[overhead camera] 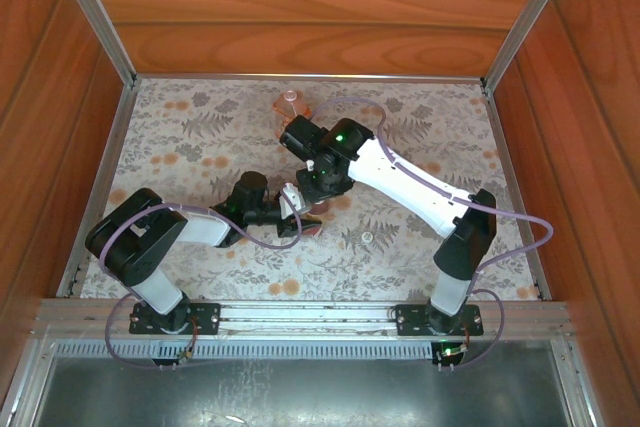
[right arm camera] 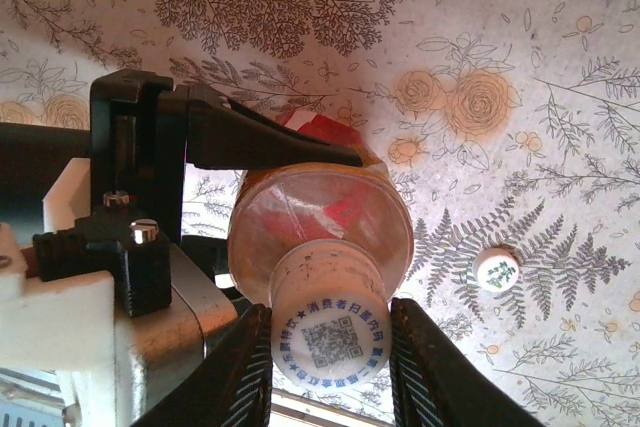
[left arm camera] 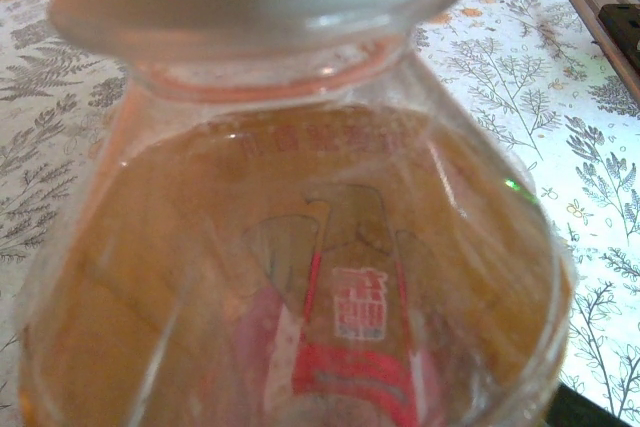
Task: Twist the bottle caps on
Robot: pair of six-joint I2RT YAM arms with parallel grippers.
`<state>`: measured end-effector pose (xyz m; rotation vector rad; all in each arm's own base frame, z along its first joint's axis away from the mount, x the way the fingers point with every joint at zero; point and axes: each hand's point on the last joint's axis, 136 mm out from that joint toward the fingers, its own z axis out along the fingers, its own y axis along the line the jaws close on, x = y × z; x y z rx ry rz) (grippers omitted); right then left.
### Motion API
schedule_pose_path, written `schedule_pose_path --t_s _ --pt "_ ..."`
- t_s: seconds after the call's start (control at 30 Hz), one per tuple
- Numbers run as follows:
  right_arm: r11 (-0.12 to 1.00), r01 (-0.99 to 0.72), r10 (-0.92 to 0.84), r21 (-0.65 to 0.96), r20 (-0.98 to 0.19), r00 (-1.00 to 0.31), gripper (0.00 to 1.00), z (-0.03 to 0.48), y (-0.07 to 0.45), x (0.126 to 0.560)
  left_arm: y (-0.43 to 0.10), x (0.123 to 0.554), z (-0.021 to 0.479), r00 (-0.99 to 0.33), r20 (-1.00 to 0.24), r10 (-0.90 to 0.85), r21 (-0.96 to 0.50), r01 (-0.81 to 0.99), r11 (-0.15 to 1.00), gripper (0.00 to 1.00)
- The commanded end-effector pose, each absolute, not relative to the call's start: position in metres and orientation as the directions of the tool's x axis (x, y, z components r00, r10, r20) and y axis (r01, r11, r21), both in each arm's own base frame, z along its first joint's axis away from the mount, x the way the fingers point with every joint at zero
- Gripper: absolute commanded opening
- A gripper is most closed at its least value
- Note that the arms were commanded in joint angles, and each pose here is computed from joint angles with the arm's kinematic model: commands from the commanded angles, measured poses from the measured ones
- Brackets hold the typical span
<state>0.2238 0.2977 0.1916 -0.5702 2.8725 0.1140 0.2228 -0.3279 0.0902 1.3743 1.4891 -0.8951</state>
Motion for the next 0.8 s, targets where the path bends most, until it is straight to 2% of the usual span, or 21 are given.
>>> schedule_pose_path --t_s 0.0,0.13,0.27,0.37,0.77 --pt "0.928 -0.361 -0.37 -0.088 -0.145 -0.917 0.17 0.16 0.281 0.225 -0.324 0.216 0.07 -0.022 -0.916 0.402 0.028 0.993 0.118 0.55" --pt "0.902 -0.432 -0.427 -0.016 -0.181 -0.886 0.35 0.171 0.296 0.226 -0.324 0.215 0.07 -0.015 -0.915 0.403 0.034 0.993 0.114 0.55" --pt "0.88 -0.475 -0.455 0.034 -0.229 -0.86 0.49 0.184 0.304 0.227 -0.324 0.214 0.07 -0.009 -0.915 0.403 0.038 0.993 0.107 0.55" --pt "0.861 -0.501 -0.465 0.088 -0.265 -0.845 0.54 0.195 0.309 0.226 -0.324 0.214 0.069 -0.01 -0.915 0.404 0.036 0.994 0.106 0.55" --pt "0.806 -0.557 -0.451 0.199 -0.401 -0.797 0.6 0.237 0.304 0.228 -0.325 0.213 0.069 -0.011 -0.916 0.402 0.03 0.995 0.096 0.55"
